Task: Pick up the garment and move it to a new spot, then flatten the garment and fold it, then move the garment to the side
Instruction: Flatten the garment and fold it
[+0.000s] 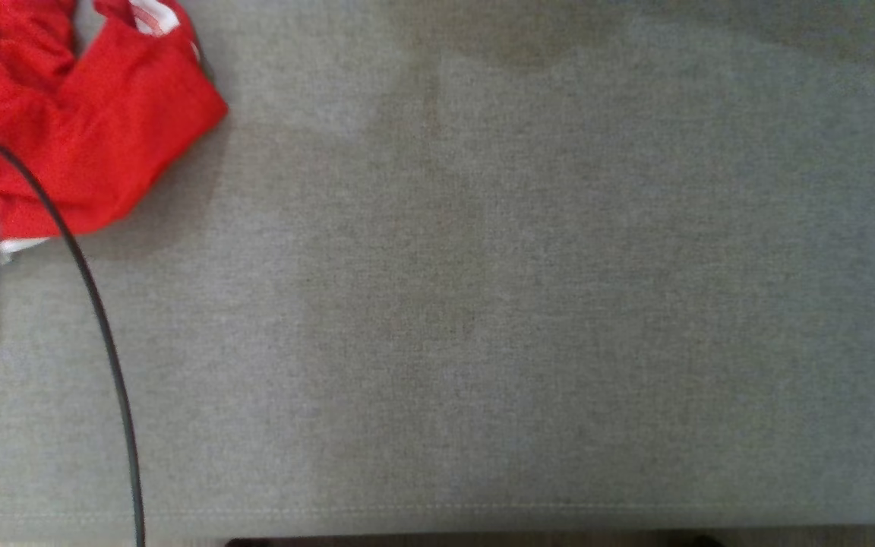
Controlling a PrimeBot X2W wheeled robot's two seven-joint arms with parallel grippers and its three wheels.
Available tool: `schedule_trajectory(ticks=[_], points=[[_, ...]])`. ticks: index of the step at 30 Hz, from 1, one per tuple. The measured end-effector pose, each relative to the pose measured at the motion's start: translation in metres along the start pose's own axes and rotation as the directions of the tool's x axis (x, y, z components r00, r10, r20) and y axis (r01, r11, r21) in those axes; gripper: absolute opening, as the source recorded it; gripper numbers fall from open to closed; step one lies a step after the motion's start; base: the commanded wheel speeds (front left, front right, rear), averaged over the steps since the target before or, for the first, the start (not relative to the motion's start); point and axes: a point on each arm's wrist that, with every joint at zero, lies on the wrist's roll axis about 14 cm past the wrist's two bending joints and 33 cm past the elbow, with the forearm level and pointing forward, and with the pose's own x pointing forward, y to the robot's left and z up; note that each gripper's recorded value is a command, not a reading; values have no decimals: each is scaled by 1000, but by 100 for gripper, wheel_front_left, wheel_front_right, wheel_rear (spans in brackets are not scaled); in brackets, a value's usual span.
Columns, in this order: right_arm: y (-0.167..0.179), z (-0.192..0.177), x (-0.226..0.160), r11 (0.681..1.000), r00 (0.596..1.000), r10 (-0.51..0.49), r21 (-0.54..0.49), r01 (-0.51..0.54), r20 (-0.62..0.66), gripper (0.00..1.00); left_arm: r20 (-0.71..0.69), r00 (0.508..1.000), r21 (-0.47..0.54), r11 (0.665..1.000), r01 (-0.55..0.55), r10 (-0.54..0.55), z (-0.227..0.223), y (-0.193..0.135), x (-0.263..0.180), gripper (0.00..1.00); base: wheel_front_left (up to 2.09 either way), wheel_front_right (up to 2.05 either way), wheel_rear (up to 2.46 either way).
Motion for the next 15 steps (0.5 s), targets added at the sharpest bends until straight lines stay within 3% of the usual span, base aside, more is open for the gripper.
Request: schedule_trajectory(ticks=[3,7,11,15], points=[[-3,-78,-36,998,972,-16,52,29,-234,0,-178,984,4,1000,-23,23,-53,9,-25,0,0,0,0],[6,-168,-113,990,860,-21,111,90,-510,0,-433,901,4,999,-38,36,-137,10,-90,0,0,0,0],[27,-192,-171,982,776,6,149,114,-631,0,-639,768,-55,998,7,-41,-199,-17,-172,0,0,0,0],[58,-201,-223,981,685,67,175,89,-725,0,-771,626,-132,991,31,-123,-226,-31,-255,0,0,0,0]])
